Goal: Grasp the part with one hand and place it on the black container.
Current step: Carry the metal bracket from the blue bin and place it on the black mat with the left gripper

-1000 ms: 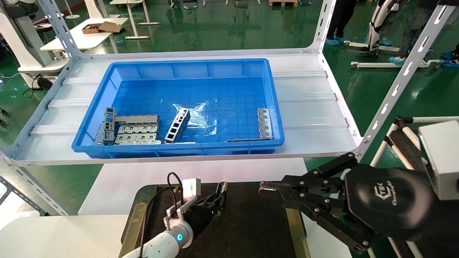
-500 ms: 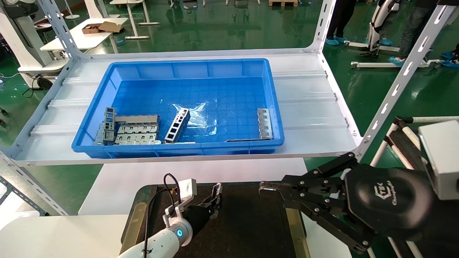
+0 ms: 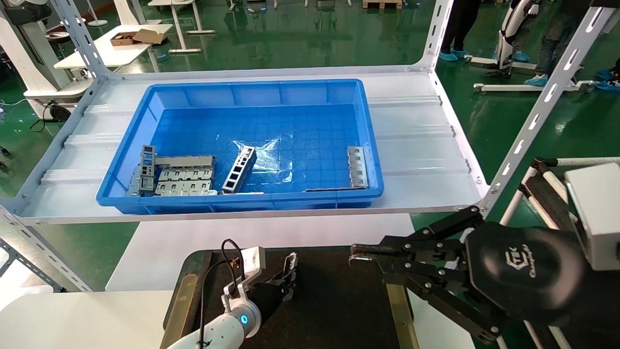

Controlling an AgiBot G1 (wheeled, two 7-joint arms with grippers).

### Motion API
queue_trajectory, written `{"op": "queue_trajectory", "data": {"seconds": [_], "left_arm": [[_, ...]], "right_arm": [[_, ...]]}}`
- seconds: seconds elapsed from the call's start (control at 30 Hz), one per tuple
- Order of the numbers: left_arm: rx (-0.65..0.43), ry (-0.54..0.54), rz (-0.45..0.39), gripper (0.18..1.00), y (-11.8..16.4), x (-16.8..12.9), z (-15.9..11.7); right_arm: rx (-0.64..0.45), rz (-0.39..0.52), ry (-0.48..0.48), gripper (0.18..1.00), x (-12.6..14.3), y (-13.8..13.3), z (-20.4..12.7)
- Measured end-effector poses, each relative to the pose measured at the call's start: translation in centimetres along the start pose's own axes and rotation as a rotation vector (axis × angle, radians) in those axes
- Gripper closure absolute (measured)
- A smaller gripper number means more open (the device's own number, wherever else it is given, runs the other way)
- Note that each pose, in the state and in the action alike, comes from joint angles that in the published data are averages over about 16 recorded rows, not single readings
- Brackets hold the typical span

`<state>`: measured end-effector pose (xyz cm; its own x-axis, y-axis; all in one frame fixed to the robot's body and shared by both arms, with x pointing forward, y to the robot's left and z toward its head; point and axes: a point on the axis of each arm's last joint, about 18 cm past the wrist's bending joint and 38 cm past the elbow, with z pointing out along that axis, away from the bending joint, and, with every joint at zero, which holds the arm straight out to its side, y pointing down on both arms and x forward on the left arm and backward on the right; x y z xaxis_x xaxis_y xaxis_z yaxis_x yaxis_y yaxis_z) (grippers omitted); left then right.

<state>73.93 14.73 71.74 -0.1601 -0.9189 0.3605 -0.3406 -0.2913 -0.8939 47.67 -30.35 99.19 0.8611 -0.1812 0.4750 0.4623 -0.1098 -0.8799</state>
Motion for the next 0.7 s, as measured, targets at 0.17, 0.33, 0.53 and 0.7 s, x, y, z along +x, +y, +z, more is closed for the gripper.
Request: {"op": "queue_trajectory", "data": {"seconds": [0.17,0.33,0.53,0.7], "left_arm": [[-0.001,-0.012,-0.010,0.809,0.0,0.2,0.0],[-0.005,-0.021,-0.018,0.772,-0.1,0.5,-0.1],[-0.014,-0.022,-0.003,0.696,-0.5,1.0,-0.2],[-0.026,-0.007,0.039,0.606,-1.2,1.4,-0.5]], "right_arm": [[0.000,0.000,0.000,0.951,0.0,0.0,0.0],[0.000,0.000,0.000,0.902,0.0,0.0,0.0],[0.000,0.000,0.000,0.811,0.0,0.0,0.0],[0.000,0.000,0.000,0.706,0.0,0.0,0.0]]}}
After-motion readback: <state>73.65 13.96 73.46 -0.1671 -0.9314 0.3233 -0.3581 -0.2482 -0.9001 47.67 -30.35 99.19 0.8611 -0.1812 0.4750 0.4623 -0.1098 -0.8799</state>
